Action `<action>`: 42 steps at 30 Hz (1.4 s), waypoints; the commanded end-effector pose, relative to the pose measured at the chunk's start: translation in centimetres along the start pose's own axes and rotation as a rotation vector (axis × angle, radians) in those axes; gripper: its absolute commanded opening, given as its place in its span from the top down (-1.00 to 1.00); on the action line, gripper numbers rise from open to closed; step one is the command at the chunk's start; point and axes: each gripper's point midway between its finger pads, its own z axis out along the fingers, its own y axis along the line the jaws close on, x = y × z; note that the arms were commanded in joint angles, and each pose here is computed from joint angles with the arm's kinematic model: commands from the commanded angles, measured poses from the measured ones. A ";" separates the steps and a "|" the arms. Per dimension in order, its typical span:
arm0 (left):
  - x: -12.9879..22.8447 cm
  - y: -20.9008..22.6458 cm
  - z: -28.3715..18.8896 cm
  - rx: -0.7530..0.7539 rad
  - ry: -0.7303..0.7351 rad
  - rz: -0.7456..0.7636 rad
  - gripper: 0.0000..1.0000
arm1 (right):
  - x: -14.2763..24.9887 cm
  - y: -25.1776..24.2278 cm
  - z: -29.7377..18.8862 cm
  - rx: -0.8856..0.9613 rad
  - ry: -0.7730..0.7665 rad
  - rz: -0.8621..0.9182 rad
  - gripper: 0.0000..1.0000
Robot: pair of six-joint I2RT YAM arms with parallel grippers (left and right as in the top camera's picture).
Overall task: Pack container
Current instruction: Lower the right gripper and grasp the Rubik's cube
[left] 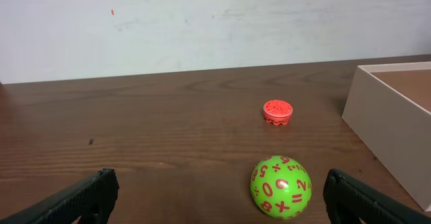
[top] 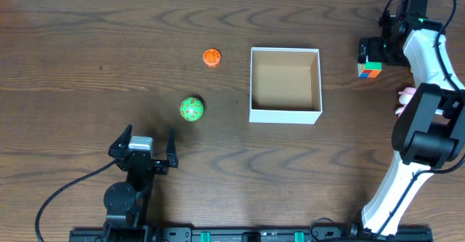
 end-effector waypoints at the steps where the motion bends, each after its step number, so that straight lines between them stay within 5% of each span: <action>1: 1.5 -0.1 0.1 0.004 0.044 -0.011 -0.96 | -0.1 0.6 0.3 -0.013 -0.005 0.011 -0.99; 32: 1.5 -0.1 0.1 0.004 0.044 -0.011 -0.96 | 2.1 0.7 4.9 -0.009 0.071 0.004 -0.98; 42: 1.5 -0.1 0.1 0.004 0.044 -0.011 -0.96 | 1.5 0.7 4.5 -0.007 0.056 0.004 -0.75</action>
